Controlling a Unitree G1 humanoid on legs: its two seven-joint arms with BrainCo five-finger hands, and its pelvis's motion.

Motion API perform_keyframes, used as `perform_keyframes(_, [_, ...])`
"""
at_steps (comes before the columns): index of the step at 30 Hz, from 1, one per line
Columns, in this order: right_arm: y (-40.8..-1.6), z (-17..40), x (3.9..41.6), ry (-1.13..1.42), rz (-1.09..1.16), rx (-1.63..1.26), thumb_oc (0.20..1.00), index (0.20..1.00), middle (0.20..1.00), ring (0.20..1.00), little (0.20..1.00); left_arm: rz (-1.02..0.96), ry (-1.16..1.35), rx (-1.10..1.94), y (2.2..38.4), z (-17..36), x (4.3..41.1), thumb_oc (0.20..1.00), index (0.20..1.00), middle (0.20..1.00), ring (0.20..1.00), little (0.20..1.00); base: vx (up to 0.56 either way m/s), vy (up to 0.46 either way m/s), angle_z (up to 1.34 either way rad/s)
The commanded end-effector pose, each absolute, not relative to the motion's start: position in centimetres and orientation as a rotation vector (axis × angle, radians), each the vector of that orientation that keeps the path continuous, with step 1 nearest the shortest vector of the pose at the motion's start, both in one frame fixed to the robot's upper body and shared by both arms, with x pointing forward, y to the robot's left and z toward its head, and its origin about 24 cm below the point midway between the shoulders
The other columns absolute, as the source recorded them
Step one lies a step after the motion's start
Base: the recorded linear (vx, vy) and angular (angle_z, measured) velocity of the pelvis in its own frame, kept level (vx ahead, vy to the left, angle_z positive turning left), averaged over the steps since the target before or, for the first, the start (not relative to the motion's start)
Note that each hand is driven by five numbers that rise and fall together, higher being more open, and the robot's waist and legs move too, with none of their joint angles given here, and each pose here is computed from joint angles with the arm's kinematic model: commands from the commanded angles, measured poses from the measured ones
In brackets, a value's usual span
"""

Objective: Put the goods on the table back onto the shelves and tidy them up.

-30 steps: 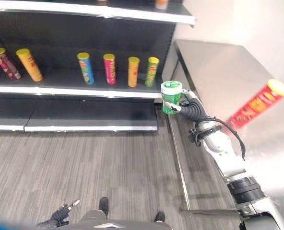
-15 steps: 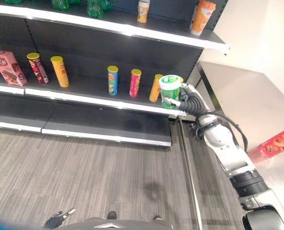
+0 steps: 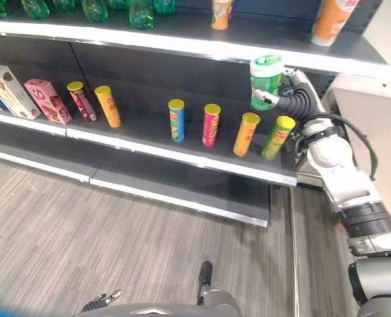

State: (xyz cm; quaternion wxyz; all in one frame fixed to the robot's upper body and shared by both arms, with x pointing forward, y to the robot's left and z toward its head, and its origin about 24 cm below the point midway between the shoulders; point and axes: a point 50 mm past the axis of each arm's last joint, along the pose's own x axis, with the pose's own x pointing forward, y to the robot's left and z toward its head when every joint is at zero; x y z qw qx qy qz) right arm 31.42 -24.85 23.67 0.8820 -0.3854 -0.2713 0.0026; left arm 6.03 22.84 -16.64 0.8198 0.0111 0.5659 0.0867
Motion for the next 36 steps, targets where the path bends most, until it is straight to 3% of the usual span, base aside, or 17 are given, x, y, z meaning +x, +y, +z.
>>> perform_keyframes(1, [-24.1, 27.9, 30.9, -0.752, -0.027, -0.737, 0.200, 0.200, 0.200, 0.200, 0.200, 0.147, 1.173, 0.108, 24.5, -16.0, 6.8, 1.000, 1.000, 1.000, 1.000, 1.000, 0.19, -0.088, 0.24])
perform_keyframes(17, [-24.2, 30.3, 33.1, -0.746, -0.052, -0.633, 0.200, 0.200, 0.200, 0.200, 0.200, 0.279, 1.127, 0.034, 25.7, -15.5, 7.3, 1.000, 1.000, 1.000, 1.000, 1.000, 0.16, -0.074, 0.17])
perform_keyframes(25, [-26.4, 30.4, 37.1, -0.544, -0.193, -0.651, 0.200, 0.200, 0.200, 0.200, 0.200, 0.298, 1.121, 0.051, 26.1, -15.5, 6.9, 1.000, 1.000, 1.000, 1.000, 1.000, 0.15, 0.102, -0.14])
perform_keyframes(36, [-30.1, 29.7, 38.5, -0.350, -0.394, -0.626, 0.200, 0.200, 0.200, 0.200, 0.200, 0.319, 1.130, 0.055, 26.4, -15.5, 6.6, 1.000, 1.000, 1.000, 1.000, 1.000, 0.05, 0.016, 0.08])
